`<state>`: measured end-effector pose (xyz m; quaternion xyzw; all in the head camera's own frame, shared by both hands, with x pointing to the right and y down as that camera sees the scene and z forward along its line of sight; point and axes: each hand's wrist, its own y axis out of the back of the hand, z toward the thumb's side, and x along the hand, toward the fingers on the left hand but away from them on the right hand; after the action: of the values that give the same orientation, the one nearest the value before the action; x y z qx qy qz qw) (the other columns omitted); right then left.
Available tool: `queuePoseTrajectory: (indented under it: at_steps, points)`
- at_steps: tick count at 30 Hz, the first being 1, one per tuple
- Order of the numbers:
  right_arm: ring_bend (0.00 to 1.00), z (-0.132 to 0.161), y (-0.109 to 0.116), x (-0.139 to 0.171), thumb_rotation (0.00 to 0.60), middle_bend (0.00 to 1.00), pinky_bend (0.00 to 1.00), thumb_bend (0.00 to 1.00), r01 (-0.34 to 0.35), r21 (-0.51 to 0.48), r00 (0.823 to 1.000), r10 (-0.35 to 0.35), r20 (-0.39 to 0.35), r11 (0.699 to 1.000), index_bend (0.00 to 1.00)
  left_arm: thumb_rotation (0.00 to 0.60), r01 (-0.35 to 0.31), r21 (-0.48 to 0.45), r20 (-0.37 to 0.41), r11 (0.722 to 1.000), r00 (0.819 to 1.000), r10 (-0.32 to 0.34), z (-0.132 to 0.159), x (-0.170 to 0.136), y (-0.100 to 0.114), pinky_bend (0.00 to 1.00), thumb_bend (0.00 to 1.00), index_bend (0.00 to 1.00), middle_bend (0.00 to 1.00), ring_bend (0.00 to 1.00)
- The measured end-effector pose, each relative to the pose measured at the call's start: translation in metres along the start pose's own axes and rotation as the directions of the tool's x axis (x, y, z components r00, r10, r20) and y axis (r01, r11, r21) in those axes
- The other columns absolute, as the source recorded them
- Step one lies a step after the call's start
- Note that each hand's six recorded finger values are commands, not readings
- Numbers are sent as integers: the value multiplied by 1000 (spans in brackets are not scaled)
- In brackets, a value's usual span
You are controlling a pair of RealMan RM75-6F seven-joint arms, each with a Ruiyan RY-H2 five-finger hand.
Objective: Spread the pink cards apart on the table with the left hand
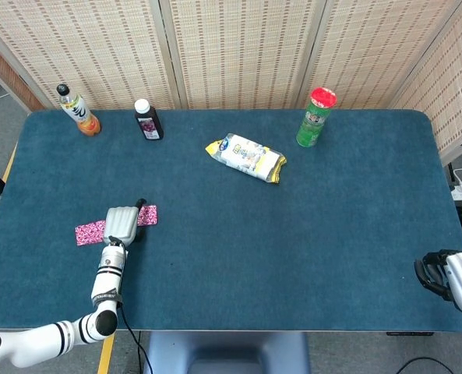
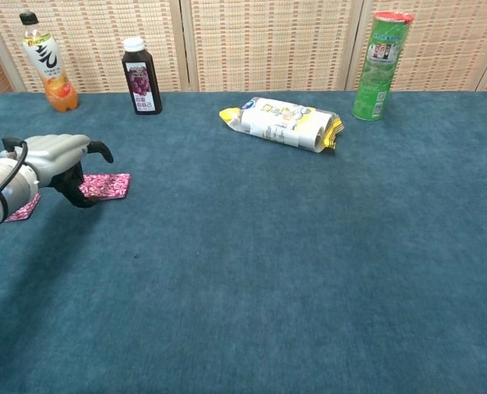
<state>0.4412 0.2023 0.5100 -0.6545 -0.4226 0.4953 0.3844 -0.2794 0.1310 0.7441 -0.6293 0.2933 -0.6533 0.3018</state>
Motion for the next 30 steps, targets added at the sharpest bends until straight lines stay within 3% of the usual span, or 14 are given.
queuePoseTrajectory:
  at_steps: [30]
  points:
    - [852,0,-1,-1,600,887,1000,453,-10,0,1000,10,-2,1000,1000,600,30,19,-56,999,998,-29,5,17,-8,1000,313,267,1000,1000]
